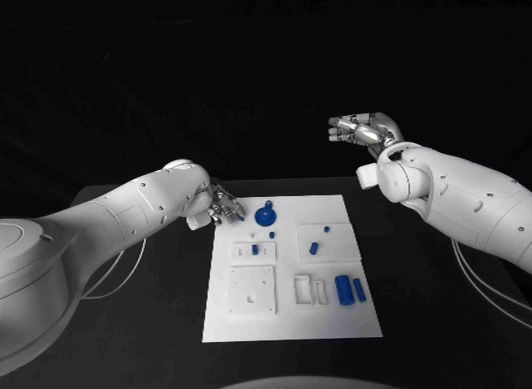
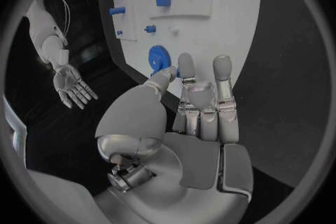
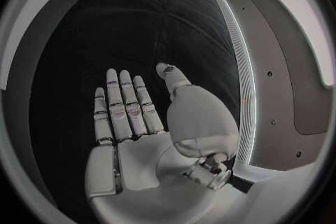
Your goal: Assemble the parts on the task board
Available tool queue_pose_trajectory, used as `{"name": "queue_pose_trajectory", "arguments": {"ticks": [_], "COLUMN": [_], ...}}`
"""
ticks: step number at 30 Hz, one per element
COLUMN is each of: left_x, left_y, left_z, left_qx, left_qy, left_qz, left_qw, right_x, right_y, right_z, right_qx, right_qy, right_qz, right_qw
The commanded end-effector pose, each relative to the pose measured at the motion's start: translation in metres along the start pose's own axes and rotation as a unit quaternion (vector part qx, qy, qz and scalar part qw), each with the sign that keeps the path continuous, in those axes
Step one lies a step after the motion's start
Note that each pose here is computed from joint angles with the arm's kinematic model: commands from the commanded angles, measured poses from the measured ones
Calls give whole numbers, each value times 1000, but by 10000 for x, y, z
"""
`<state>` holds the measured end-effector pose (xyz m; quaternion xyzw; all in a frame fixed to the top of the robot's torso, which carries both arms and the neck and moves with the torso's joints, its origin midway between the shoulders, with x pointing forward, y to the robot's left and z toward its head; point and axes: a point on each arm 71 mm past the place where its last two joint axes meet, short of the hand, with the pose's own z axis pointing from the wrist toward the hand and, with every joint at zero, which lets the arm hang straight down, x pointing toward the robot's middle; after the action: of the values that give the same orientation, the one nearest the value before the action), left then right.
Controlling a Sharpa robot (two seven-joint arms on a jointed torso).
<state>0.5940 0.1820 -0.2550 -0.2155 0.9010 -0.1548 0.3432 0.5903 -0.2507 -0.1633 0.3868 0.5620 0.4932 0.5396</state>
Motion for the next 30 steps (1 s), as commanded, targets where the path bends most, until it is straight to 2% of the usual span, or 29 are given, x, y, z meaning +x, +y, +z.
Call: {"name": "queue_pose_trajectory", "arguments": {"ticks": [1,7,14,21,26,30], "left_x": [5,22,72,220,376,481], "left_y": [-24,-3,8,99,191,224], "left_z": [-15,-84,-267,-482,-573,-606], "left_qx": [14,21,34,42,40,39], "left_qy": [-11,-14,-17,-16,-7,-3], "left_qz": [-30,-45,-51,-35,-8,18], "left_qw": [999,999,998,998,999,999], "right_x": [1,-37,-110,-183,-210,-217], "right_y": [4,-8,-26,-47,-64,-80], "right_z": [0,-7,-21,-35,-43,-48], "right_qx": [-3,-1,2,5,7,8], "right_qy": [7,5,0,-6,-7,-8], "right_qz": [2,0,-3,-6,-7,-7], "right_qw": [1000,1000,1000,1000,1000,1000]}}
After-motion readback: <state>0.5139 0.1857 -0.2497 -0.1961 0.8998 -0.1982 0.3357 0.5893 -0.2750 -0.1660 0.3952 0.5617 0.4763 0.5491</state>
